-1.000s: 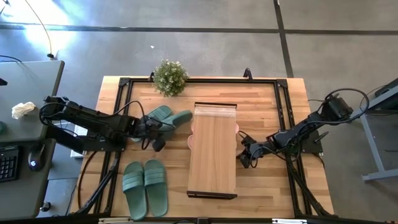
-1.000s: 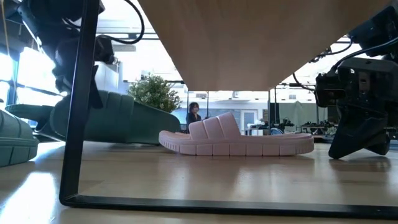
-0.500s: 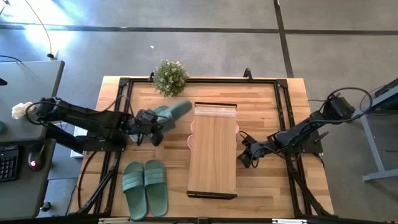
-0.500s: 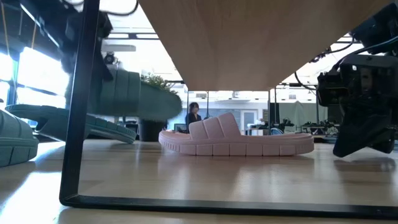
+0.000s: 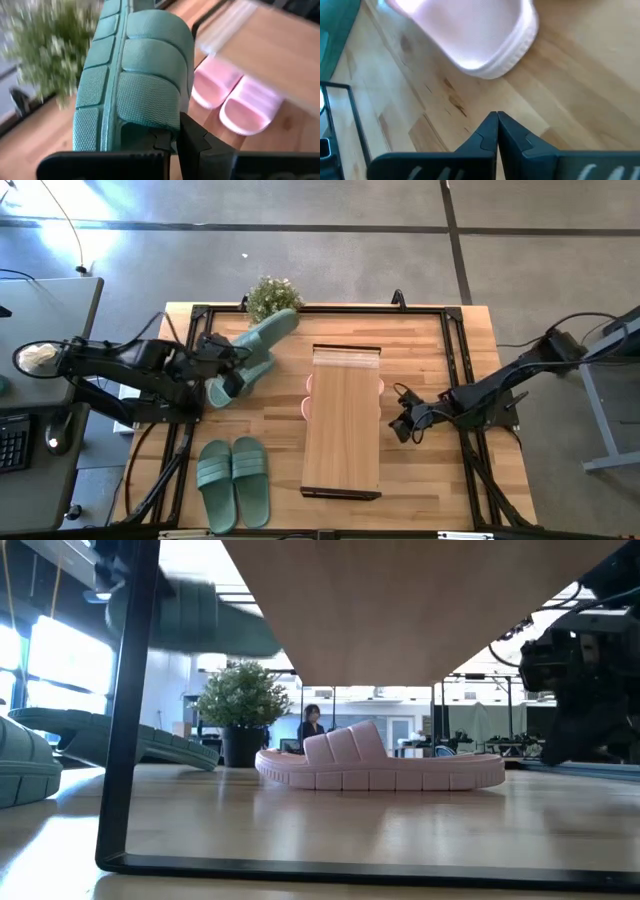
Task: Pick and place slides into the shelf
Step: Put the top right green slide under the shelf
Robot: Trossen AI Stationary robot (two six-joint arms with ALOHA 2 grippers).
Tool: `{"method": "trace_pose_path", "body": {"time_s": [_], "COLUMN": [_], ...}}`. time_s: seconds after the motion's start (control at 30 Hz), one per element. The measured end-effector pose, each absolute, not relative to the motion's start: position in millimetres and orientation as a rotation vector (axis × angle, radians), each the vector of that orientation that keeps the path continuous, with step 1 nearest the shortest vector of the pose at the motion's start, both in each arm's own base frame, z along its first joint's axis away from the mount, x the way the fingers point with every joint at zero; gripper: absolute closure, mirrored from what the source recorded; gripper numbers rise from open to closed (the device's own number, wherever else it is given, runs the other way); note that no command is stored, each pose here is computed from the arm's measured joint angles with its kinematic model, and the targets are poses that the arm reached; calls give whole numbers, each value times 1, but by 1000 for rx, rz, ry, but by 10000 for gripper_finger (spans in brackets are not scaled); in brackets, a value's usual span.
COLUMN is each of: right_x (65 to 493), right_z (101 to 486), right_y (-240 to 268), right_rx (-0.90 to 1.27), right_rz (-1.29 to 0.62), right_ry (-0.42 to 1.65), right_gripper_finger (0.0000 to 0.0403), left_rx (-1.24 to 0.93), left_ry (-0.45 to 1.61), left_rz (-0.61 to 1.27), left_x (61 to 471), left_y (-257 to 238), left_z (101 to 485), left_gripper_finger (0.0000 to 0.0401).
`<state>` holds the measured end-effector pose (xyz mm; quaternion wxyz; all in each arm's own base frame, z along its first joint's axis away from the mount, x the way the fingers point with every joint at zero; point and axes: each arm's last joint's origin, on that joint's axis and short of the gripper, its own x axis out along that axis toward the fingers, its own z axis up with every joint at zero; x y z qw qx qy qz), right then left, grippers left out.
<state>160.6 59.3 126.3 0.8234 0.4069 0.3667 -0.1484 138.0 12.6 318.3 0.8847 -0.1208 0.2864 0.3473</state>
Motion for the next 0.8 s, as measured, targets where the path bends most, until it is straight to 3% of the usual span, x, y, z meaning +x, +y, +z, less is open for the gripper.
{"method": "trace_pose_path", "body": {"time_s": [0.17,0.33,0.6,0.8], "right_x": [149,138,108,70], "right_z": [144,188,315,411], "right_y": [53,45,19,0], "right_rx": [857,755,567,506], "right_rz": [-369,-438,-504,-401], "right_ry": [750,699,361,67], "right_gripper_finger": [403,403,402,382], "left_rx": [-177,-153,-166,-179], "left_ry": [519,441,307,280], "left_rz": [677,588,316,197], "left_x": [133,123,115,129], "left_y": [13,12,6,2], "left_z": [355,391,432,438], "left_gripper_finger": [400,401,401,401]}}
